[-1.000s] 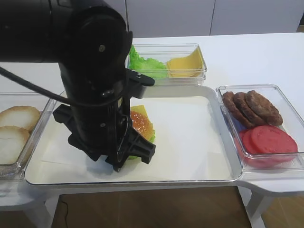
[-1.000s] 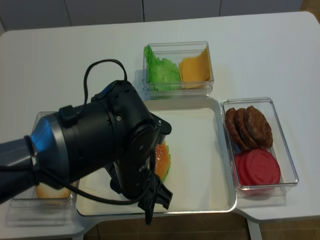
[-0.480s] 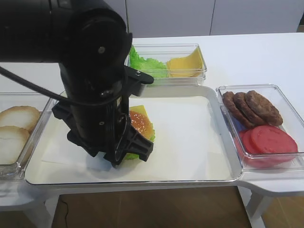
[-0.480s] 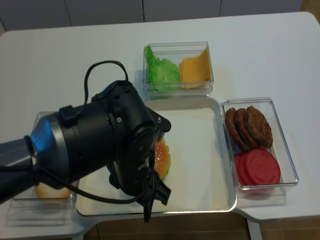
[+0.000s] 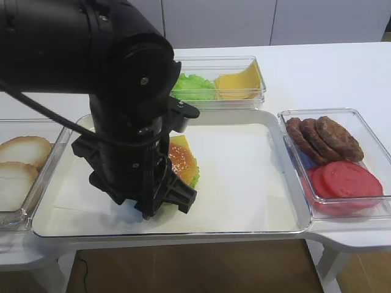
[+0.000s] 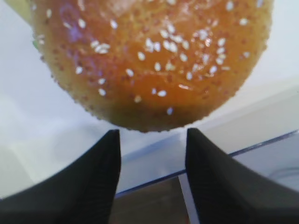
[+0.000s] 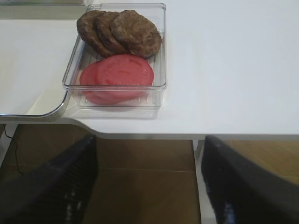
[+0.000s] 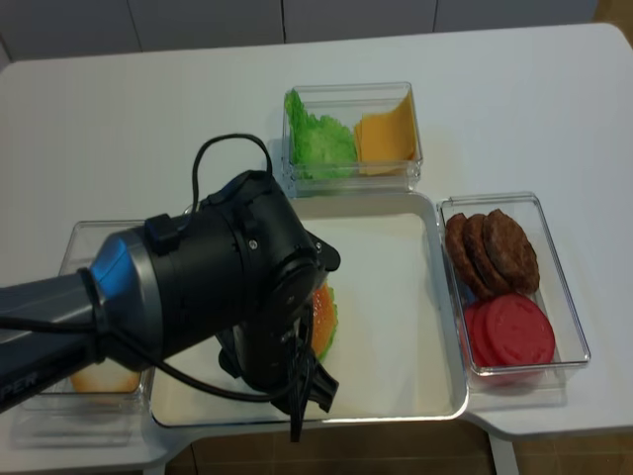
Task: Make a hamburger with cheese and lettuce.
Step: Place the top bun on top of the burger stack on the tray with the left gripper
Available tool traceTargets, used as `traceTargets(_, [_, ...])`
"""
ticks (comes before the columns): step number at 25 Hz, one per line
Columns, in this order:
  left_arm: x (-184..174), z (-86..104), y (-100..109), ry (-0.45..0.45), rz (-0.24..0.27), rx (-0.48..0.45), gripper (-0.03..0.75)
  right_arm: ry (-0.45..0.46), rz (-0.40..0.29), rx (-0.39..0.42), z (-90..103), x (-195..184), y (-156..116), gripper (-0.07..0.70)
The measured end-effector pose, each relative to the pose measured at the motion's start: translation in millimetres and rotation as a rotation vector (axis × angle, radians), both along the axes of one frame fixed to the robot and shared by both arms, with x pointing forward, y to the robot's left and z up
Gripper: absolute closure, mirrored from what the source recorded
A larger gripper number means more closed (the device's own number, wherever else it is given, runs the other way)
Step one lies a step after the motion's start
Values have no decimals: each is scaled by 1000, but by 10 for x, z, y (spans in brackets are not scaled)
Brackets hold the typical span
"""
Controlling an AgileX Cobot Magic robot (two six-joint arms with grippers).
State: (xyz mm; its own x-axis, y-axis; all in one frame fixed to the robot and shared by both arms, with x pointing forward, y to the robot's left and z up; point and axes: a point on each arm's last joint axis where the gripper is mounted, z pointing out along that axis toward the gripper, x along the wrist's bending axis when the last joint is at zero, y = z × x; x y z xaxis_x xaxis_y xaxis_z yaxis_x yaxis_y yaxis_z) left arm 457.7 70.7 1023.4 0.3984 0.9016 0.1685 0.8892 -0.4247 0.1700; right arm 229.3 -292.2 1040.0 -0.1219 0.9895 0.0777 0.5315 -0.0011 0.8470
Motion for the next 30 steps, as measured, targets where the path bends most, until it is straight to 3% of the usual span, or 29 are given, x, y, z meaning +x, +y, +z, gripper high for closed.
traceTargets(23, [40, 11, -1, -46, 11, -3, 377, -1, 4, -6, 0, 0, 0, 92])
traceTargets(30, [64, 98, 49, -111, 29, 7, 377, -1, 4, -6, 0, 0, 0, 92])
